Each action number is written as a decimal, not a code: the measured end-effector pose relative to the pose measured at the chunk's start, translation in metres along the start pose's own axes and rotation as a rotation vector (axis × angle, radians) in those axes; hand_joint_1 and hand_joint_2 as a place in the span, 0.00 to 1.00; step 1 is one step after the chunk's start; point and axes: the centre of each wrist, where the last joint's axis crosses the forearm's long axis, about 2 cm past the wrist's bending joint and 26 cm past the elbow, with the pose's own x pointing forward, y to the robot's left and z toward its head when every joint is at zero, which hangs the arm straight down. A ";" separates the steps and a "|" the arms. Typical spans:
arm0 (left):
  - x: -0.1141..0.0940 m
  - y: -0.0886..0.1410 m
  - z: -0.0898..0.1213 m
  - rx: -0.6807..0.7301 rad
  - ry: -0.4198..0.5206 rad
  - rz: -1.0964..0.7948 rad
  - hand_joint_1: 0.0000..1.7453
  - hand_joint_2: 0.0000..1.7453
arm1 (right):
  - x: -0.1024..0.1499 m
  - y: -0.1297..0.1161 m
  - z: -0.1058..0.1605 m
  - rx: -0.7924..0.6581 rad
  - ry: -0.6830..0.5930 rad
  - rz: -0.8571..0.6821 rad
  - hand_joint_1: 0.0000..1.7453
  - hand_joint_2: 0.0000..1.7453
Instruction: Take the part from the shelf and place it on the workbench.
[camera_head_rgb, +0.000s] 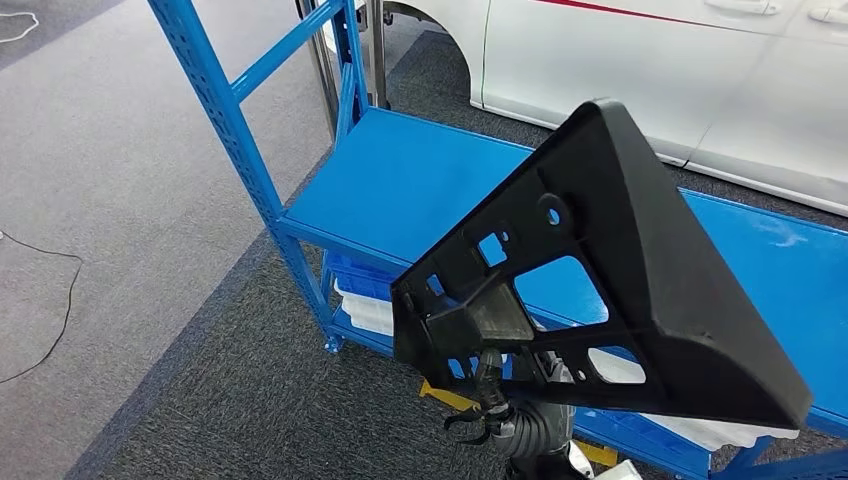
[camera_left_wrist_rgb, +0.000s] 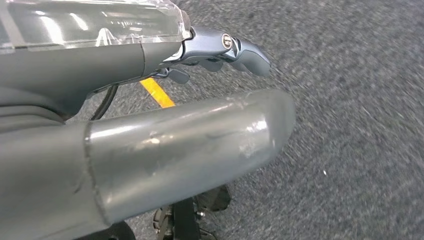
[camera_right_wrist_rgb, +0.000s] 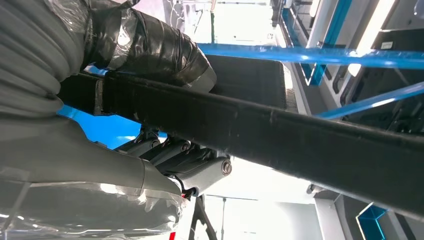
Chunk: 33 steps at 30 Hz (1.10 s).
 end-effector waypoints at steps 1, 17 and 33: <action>0.000 0.000 0.000 0.000 0.000 0.000 0.00 0.00 | 0.000 0.000 0.000 0.000 0.001 0.000 1.00 1.00; 0.000 0.002 -0.001 -0.044 0.040 -0.046 0.00 0.00 | 0.004 -0.019 0.062 -0.143 0.098 -0.002 1.00 1.00; -0.001 0.010 -0.004 -0.051 0.047 -0.054 0.00 0.00 | 0.010 -0.035 0.089 -0.237 0.180 -0.036 1.00 1.00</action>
